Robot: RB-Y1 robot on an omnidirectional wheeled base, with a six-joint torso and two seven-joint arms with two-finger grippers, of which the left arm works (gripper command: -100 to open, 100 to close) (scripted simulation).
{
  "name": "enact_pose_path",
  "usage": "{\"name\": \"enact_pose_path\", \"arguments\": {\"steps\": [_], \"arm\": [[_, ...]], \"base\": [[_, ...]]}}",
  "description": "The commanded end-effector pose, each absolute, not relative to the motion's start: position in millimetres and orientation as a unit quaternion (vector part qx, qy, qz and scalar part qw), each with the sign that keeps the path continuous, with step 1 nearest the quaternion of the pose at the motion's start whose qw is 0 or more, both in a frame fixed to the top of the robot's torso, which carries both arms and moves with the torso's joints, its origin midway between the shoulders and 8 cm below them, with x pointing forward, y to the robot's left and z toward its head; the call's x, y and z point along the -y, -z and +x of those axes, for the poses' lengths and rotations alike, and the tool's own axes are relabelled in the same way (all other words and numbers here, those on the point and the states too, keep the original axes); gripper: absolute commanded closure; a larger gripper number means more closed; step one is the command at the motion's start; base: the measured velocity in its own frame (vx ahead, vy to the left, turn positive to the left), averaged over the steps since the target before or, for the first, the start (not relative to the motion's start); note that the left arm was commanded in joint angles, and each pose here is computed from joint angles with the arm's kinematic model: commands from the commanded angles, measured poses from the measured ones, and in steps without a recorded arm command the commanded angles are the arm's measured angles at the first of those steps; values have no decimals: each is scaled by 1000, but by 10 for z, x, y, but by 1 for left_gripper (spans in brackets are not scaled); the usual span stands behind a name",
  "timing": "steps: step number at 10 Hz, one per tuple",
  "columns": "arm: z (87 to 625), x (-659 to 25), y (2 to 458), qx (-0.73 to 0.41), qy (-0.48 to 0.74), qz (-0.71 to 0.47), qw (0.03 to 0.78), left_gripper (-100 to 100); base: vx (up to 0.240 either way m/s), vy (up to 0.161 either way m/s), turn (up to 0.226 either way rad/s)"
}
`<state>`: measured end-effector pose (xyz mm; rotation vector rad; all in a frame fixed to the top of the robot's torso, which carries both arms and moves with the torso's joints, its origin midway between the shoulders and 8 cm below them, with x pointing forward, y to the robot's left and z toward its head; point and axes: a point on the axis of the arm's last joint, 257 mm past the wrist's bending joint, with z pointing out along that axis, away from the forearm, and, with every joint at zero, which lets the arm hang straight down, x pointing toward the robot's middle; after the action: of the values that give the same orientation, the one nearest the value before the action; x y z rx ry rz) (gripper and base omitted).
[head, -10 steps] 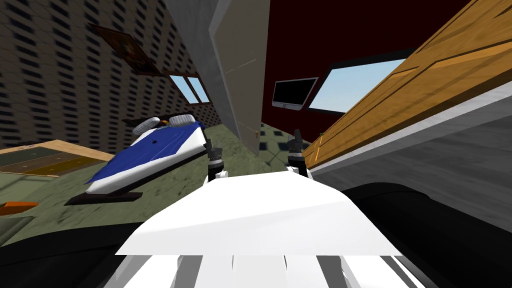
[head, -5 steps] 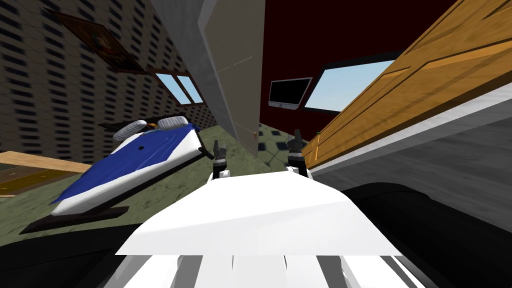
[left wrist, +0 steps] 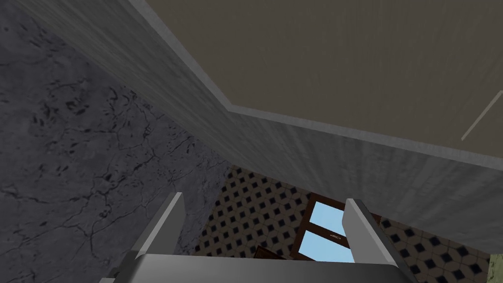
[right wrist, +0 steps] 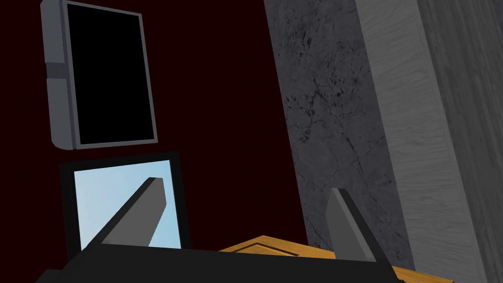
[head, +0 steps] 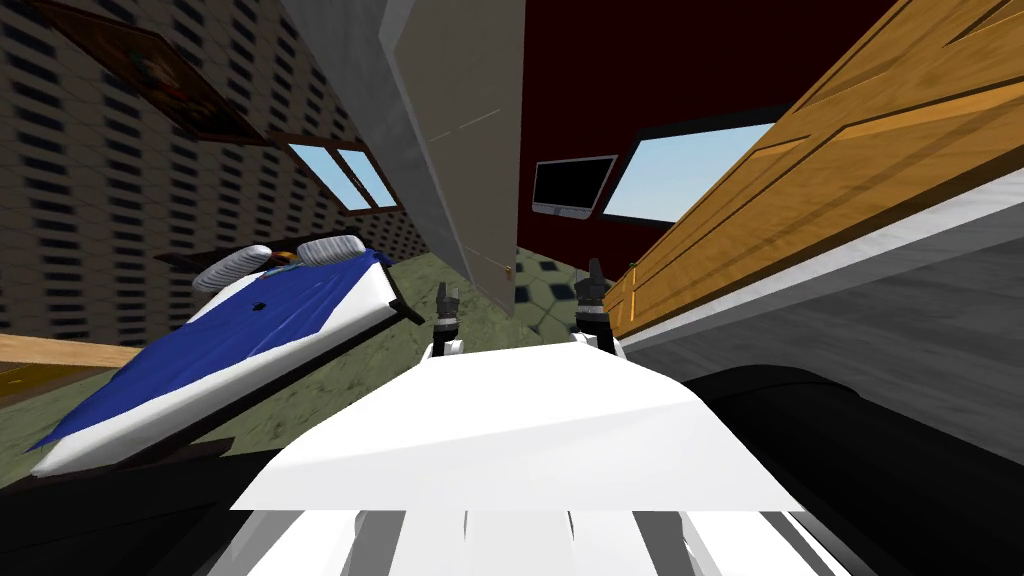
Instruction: Push the door open
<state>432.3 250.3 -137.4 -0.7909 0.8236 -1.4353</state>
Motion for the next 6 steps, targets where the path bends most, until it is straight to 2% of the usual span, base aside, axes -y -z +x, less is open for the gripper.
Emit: {"name": "enact_pose_path", "arguments": {"steps": [1,4,6], "arm": [[4379,-2444,1509,-367,621,-346,600,-100],[4506,-2302,1752,-388,623,-350,582,-100],[4546,-2257,1874,-398,622,-355,574,-100]], "base": [[51,26,-81],[87,53,-138],[55,43,-56]]}}
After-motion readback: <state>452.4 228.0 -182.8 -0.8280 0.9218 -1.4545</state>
